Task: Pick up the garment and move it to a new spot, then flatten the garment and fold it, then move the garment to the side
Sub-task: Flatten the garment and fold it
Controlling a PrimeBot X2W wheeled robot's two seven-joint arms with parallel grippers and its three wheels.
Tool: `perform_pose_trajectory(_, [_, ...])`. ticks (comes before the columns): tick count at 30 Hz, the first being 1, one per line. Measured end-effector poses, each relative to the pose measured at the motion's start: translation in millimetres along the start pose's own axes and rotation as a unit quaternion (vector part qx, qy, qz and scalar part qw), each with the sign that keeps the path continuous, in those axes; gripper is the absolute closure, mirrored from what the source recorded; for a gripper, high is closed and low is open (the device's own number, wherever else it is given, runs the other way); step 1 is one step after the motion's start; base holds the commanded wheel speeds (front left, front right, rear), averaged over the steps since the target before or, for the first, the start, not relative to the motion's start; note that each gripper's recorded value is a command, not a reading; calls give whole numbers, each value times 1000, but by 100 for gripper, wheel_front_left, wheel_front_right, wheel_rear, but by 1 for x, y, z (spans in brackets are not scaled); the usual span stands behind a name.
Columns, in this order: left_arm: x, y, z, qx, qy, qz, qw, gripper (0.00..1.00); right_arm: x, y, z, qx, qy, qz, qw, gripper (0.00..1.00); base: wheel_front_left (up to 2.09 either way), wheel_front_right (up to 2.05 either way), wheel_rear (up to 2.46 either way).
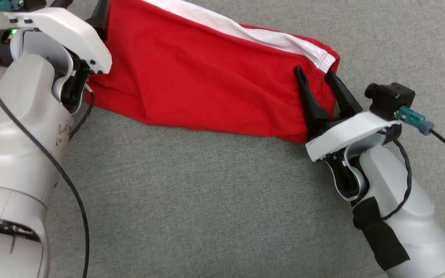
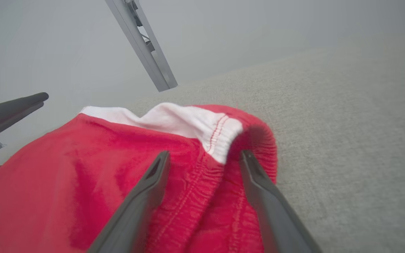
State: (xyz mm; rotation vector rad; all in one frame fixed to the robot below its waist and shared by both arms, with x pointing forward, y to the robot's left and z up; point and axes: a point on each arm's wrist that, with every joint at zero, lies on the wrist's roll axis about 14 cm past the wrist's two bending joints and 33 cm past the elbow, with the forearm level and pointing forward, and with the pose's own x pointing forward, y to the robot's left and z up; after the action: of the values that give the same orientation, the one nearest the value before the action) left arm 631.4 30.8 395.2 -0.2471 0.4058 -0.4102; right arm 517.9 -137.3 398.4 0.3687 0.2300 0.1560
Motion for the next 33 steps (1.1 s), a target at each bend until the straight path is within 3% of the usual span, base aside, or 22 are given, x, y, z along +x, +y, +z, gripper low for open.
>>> perform_pose_trajectory(11, [-56, 24, 28, 78, -107, 41, 990, 0, -28, 8, 26, -31, -59, 0, 998, 0, 0, 0, 0])
perform_pose_trajectory(20, [-145, 24, 46, 101, -198, 82, 972, 0, -55, 16, 50, -56, -103, -1, 993, 0, 0, 0, 0])
perform_pose_trajectory(27, [-208, 20, 39, 102, -215, 110, 965, 0, -78, 17, 58, -74, -115, -9, 991, 0, 0, 0, 0])
perform_pose_trajectory(33, [-234, 19, 29, 95, -202, 127, 967, 0, -99, 7, 57, -79, -107, -30, 991, 0, 0, 0, 0])
